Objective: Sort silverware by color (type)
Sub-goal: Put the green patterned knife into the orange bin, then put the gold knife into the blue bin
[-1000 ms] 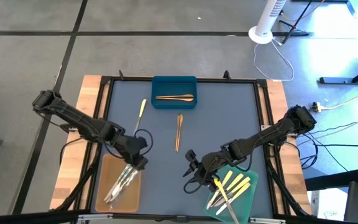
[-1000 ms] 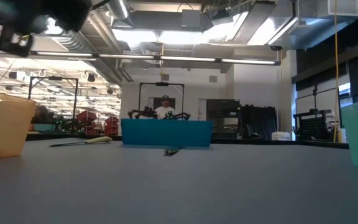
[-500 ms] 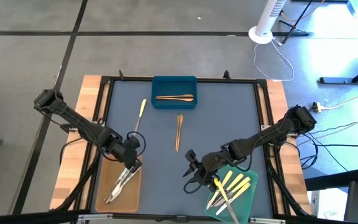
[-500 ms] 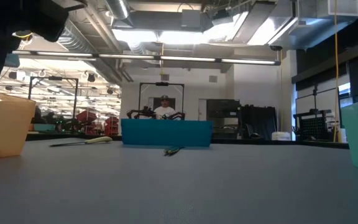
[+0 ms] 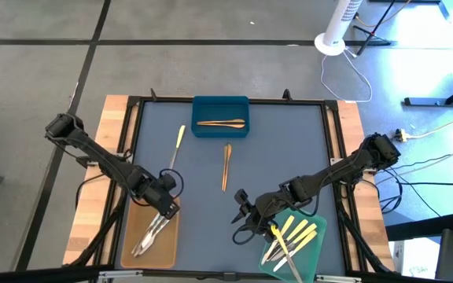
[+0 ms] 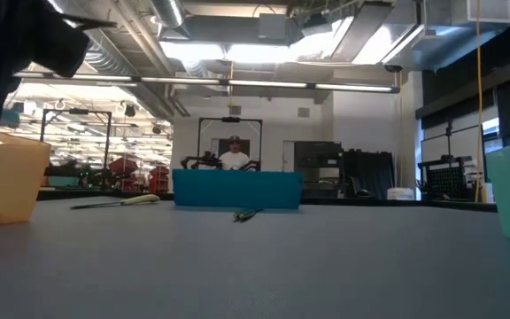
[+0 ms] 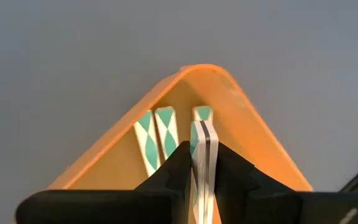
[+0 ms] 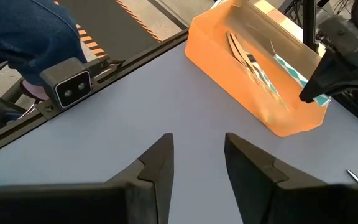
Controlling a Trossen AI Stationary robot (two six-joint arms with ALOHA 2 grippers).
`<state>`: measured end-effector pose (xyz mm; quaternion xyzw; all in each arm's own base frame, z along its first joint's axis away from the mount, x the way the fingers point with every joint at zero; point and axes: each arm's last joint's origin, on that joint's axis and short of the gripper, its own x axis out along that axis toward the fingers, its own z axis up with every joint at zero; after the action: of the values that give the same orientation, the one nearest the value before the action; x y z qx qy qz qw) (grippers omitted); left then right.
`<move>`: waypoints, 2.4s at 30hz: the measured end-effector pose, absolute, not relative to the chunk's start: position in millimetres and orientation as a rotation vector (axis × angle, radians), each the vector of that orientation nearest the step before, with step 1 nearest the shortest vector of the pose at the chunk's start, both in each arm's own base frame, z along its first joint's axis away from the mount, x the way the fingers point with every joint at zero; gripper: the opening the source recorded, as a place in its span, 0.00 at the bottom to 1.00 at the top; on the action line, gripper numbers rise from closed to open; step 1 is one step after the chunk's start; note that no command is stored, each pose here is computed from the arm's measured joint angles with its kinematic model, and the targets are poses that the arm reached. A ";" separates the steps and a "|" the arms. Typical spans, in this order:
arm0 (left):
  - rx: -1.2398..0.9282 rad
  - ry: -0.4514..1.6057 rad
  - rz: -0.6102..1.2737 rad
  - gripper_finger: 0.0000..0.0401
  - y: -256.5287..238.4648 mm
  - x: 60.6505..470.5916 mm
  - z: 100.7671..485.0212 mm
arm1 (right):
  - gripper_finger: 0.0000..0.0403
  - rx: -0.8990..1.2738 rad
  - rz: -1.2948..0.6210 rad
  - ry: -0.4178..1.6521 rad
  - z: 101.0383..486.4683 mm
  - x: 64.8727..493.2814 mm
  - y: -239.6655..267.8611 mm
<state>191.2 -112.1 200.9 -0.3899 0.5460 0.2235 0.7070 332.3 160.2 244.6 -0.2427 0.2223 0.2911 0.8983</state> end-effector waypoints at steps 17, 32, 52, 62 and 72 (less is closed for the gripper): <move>-0.865 1.217 0.498 0.10 -109.8 187.3 186.5 | 0.33 -0.503 0.603 0.460 244.6 332.3 160.2; -0.857 1.218 0.496 0.19 -109.6 187.2 186.4 | 0.33 -0.503 0.603 0.460 244.6 332.3 160.2; -0.856 1.218 0.496 0.39 -109.6 187.2 186.4 | 0.33 -0.503 0.603 0.460 244.6 332.3 160.2; -0.900 1.287 0.453 0.40 -111.8 186.4 186.5 | 0.33 -0.503 0.603 0.460 244.6 332.3 160.2; -0.999 1.356 0.362 0.40 -117.2 188.2 189.3 | 0.33 -0.509 0.601 0.487 242.5 331.1 159.5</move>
<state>188.2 -117.2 189.3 -0.4401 0.5973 0.1595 0.6513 331.1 159.5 242.5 -0.2457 0.2348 0.2900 0.8946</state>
